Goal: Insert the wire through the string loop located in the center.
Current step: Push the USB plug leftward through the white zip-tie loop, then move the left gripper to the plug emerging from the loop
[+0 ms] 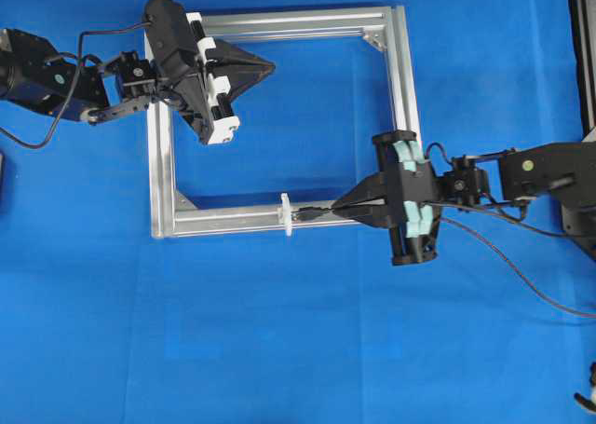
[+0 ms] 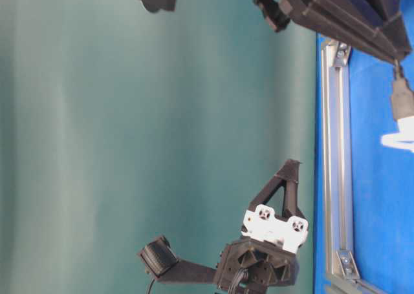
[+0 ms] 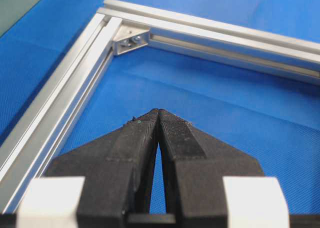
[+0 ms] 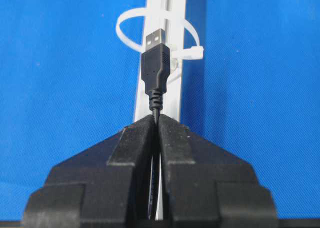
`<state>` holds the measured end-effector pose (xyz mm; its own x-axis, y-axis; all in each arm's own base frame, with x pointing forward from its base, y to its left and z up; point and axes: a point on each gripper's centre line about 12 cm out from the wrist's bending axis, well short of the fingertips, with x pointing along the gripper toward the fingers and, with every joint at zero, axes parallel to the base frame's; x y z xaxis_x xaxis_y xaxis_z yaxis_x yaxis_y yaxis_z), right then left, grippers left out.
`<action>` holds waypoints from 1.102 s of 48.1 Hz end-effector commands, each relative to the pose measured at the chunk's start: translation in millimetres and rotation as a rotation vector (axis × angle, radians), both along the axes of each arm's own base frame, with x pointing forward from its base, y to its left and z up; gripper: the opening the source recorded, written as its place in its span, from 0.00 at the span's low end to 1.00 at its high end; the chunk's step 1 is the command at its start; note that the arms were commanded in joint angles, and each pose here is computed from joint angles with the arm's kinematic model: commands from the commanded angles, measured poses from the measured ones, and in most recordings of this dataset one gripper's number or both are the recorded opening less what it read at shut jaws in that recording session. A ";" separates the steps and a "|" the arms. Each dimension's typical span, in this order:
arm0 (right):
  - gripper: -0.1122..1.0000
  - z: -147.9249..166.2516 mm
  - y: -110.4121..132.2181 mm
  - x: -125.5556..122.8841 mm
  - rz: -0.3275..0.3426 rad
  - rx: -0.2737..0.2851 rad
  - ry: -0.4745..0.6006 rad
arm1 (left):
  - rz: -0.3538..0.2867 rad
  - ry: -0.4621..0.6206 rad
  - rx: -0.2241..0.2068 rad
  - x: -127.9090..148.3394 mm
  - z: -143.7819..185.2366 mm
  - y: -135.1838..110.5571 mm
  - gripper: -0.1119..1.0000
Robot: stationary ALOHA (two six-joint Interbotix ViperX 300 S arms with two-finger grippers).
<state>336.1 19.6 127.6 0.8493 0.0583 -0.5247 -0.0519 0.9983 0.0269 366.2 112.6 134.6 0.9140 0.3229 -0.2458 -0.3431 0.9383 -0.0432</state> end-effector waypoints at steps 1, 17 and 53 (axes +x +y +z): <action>0.08 9.3 0.0 12.0 -0.004 0.004 -0.040 | -0.001 -0.040 0.015 1.4 14.2 0.3 0.10; 0.08 10.0 1.5 40.5 -0.004 0.005 -0.060 | -0.003 -0.038 0.016 1.4 14.1 0.2 0.10; 0.08 7.4 1.5 53.6 -0.016 0.015 -0.062 | -0.007 -0.038 0.016 1.0 13.9 -1.3 0.10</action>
